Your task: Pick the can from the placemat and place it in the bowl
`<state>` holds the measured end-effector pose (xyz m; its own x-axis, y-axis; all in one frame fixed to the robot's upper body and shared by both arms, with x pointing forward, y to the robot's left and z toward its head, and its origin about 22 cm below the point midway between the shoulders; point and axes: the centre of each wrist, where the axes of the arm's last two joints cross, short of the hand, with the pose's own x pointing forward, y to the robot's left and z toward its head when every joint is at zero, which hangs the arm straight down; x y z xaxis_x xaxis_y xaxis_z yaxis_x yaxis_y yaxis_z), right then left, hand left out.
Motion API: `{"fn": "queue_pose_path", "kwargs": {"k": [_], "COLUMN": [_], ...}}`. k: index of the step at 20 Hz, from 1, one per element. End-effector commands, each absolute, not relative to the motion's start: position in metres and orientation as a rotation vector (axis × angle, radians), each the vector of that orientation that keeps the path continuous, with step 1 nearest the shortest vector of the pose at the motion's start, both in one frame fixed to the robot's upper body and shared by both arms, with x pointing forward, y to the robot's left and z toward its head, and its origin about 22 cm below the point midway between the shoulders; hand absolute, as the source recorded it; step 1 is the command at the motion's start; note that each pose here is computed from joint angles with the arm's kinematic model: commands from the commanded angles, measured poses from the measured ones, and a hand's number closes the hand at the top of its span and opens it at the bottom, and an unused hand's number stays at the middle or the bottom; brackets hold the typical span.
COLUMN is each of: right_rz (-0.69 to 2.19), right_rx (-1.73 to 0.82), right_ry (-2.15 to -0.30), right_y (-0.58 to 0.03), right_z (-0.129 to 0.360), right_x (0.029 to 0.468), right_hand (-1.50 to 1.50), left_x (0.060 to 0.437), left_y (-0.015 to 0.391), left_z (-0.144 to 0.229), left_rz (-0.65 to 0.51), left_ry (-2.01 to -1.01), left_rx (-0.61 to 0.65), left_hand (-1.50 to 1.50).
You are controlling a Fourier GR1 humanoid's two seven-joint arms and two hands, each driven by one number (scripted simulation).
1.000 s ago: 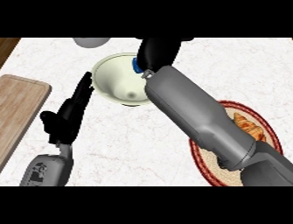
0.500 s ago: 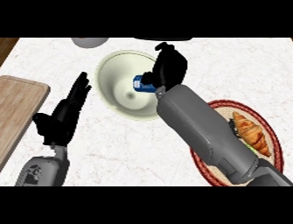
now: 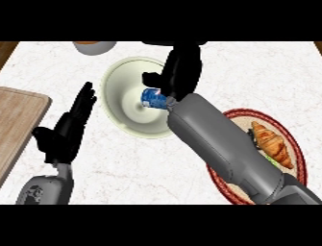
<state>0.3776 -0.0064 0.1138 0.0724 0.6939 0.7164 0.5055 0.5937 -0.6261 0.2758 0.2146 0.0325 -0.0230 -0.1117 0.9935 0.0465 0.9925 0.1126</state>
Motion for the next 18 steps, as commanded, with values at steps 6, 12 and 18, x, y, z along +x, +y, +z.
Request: {"fn": "queue_pose_path", "kwargs": {"k": [6,12,18], "right_rz": [-0.156,-0.169,-0.145], "right_rx": [-0.834,-0.727,-0.656], "right_ry": [-1.557,-1.620,-1.635], "right_y": [-0.014,-0.021,-0.027], "right_z": [0.117,0.111,0.098], "right_x": [0.351,0.304,0.246], "right_hand": [-1.50,-1.50,-1.50], "left_x": [0.264,0.276,0.269], "left_y": [0.223,0.201,0.223], "left_z": [0.029,0.028,0.029], "left_rz": [-0.114,-0.103,-0.088], "left_ry": [-1.579,-1.587,-1.580], "left_rx": [0.069,0.076,0.076], "left_hand": [0.00,0.00,0.00]}}
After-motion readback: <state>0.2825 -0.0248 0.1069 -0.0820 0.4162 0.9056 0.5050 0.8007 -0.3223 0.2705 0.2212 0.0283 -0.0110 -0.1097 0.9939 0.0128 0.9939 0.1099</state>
